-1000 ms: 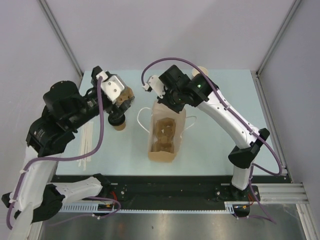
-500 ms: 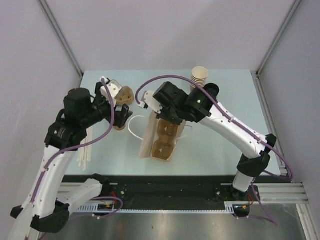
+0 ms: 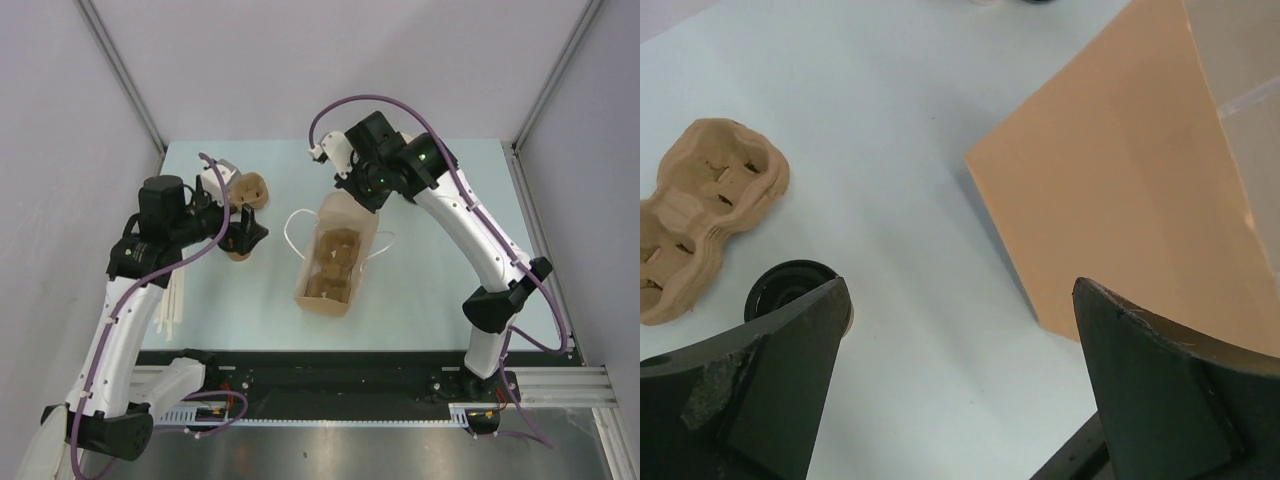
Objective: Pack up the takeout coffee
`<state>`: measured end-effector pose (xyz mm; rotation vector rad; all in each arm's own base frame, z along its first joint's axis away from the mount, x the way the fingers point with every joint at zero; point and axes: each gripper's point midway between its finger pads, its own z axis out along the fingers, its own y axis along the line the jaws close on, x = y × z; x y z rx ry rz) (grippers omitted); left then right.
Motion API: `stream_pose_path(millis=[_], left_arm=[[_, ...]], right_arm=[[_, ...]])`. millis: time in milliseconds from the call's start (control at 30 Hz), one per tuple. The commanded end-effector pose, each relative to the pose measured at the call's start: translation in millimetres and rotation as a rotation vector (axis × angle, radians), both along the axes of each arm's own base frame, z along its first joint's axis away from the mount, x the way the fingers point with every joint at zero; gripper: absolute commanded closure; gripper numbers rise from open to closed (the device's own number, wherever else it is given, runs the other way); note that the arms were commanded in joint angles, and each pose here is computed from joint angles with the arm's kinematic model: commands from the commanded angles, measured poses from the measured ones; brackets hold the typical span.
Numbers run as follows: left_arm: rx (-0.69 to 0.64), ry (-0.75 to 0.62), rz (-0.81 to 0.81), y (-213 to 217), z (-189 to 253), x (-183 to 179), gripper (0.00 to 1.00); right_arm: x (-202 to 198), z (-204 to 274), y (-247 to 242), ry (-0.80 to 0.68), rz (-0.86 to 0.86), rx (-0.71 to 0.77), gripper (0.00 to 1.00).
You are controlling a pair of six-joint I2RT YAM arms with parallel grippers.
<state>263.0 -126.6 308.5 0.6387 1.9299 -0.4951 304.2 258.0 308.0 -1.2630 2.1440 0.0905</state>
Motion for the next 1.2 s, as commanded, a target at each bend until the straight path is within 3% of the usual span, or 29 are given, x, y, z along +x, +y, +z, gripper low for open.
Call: stream_pose_path(millis=[0, 133, 367, 500, 667, 700, 767, 967, 1167], left_arm=[[0.002, -0.085, -0.091, -7, 6, -8, 0.01], [-0.009, -0.006, -0.093, -10, -14, -9, 0.01], [-0.009, 0.036, -0.116, -14, -32, -4, 0.0], [-0.024, 0.077, -0.112, -17, -37, 4, 0.01], [-0.035, 0.139, -0.074, -8, -45, 18, 0.01], [-0.052, 0.144, -0.073, -8, -43, 20, 0.01], [-0.064, 0.154, -0.057, -4, -43, 25, 0.0], [-0.093, 0.166, -0.031, 3, -42, 32, 0.0], [-0.007, 0.253, 0.189, 49, -64, 47, 0.0]], right_arm=[[-3, 26, 7, 0.012, 0.043, 0.131, 1.0], [-29, 32, 13, 0.062, 0.098, 0.187, 1.0], [-35, -11, -1, 0.151, 0.046, 0.055, 1.0], [-9, -30, -2, 0.252, -0.02, 0.059, 0.44], [17, -20, -6, 0.225, -0.049, 0.091, 0.3], [18, -20, -6, 0.231, -0.041, 0.101, 0.21], [17, -16, -8, 0.229, -0.028, 0.114, 0.15], [12, -5, -5, 0.242, 0.027, 0.176, 0.14], [13, -24, -7, 0.306, 0.044, 0.164, 0.27]])
